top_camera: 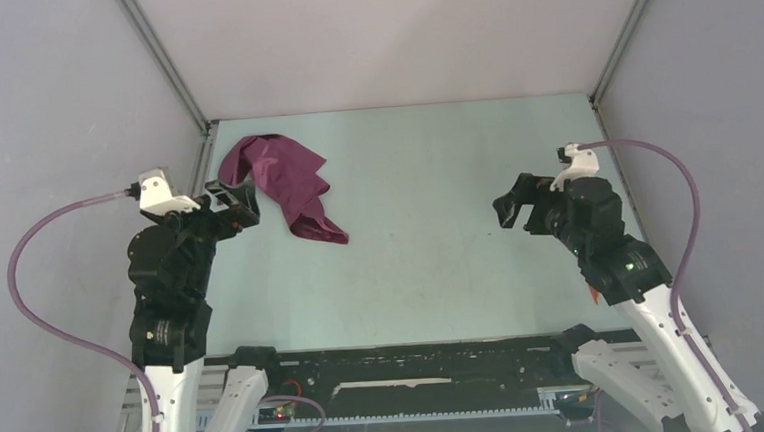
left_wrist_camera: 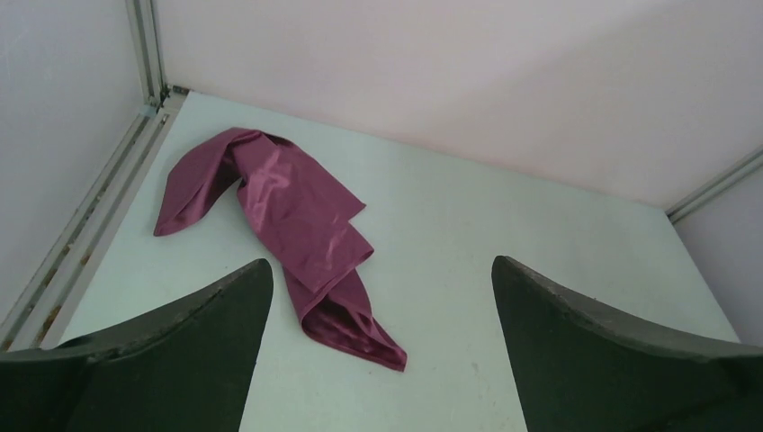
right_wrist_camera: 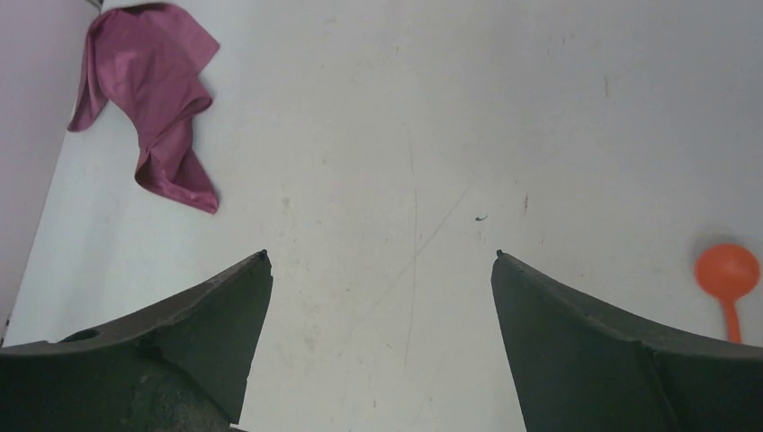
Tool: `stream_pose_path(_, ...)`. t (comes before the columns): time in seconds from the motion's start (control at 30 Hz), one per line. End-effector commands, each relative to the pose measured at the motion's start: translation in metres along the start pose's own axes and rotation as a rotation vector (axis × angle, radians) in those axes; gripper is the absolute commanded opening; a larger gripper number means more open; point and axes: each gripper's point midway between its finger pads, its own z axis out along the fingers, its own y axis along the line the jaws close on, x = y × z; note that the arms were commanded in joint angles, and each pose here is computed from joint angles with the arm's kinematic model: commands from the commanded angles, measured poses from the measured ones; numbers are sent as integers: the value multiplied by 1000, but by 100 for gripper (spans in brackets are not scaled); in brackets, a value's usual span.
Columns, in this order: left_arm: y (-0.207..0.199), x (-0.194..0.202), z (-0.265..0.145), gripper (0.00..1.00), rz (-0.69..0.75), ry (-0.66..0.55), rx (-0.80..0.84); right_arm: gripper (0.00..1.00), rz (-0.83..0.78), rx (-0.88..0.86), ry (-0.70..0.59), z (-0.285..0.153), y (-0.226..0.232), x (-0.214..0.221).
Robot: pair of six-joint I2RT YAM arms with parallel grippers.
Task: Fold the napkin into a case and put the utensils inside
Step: Move the crumpled napkin to the corner of the board.
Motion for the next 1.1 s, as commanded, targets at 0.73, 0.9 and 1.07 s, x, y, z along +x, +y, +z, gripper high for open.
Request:
stream_pose_path(0.73, 18, 45, -42, 100, 13, 131, -46, 93, -291, -647, 103, 195, 299, 206)
stream_pose_path(0.9, 14, 52, -43, 100, -1, 146, -24, 87, -425, -575, 137, 229, 303, 228)
stream_pose_path(1.07, 13, 62, -41, 100, -8, 172, -13, 82, -534, -443, 117, 251, 296, 232)
